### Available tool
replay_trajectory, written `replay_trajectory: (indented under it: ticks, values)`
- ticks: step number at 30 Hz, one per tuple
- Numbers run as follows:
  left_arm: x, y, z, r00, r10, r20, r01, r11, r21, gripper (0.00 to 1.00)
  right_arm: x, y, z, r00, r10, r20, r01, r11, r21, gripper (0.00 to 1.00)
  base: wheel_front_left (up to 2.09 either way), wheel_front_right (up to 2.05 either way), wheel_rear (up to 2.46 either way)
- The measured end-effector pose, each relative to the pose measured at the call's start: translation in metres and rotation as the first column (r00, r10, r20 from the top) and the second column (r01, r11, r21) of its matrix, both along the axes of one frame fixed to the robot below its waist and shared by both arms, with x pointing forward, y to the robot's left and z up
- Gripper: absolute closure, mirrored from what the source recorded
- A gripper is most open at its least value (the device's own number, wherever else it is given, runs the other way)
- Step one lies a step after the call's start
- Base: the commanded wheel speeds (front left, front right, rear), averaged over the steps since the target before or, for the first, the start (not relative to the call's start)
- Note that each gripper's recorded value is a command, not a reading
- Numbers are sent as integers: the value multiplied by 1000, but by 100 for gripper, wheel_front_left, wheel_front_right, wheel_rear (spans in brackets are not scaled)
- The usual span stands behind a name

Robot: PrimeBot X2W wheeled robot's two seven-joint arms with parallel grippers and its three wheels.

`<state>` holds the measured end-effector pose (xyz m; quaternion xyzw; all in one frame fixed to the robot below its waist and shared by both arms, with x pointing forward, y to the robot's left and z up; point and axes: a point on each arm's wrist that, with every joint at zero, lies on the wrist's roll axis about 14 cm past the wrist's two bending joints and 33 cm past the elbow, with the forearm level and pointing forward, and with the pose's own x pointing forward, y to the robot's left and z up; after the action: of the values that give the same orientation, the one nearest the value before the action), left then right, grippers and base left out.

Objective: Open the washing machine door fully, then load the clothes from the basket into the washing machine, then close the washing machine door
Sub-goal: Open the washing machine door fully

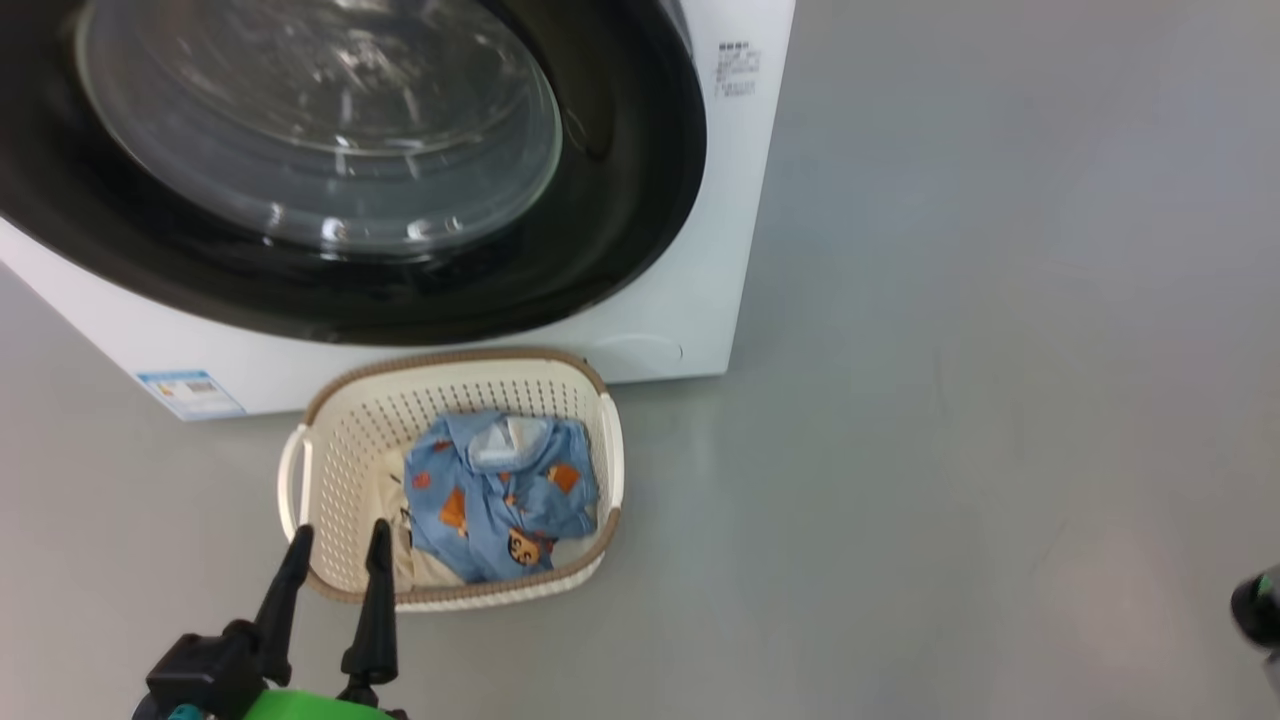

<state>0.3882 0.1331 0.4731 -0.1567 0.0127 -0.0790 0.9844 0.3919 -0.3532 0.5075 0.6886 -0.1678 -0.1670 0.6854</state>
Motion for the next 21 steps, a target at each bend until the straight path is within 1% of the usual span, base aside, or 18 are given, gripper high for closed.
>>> replay_trajectory:
  ticks: [3,7,10,13,17,21]
  values:
    - [5,-6,-4,1000,-15,-7,15,1000,-5,0,13,-8,5,998,28,52,-31,998,57,100,0,0,0]
    - [13,-9,-11,999,-30,-20,29,1000,-2,0,35,-8,2,994,91,67,-97,992,82,100,0,0,0]
    - [20,-9,-16,999,-41,-25,41,999,10,0,58,4,4,981,173,90,-181,980,83,100,0,0,0]
    - [28,-7,-21,998,-46,-32,47,999,26,0,84,21,10,958,262,113,-270,961,64,100,0,0,0]
    - [35,-8,-31,998,-49,-50,50,998,29,0,112,41,11,928,353,116,-359,932,36,100,0,0,0]
    - [37,-5,-41,996,-43,-73,45,998,37,0,139,67,17,883,450,134,-455,891,7,100,0,0,0]
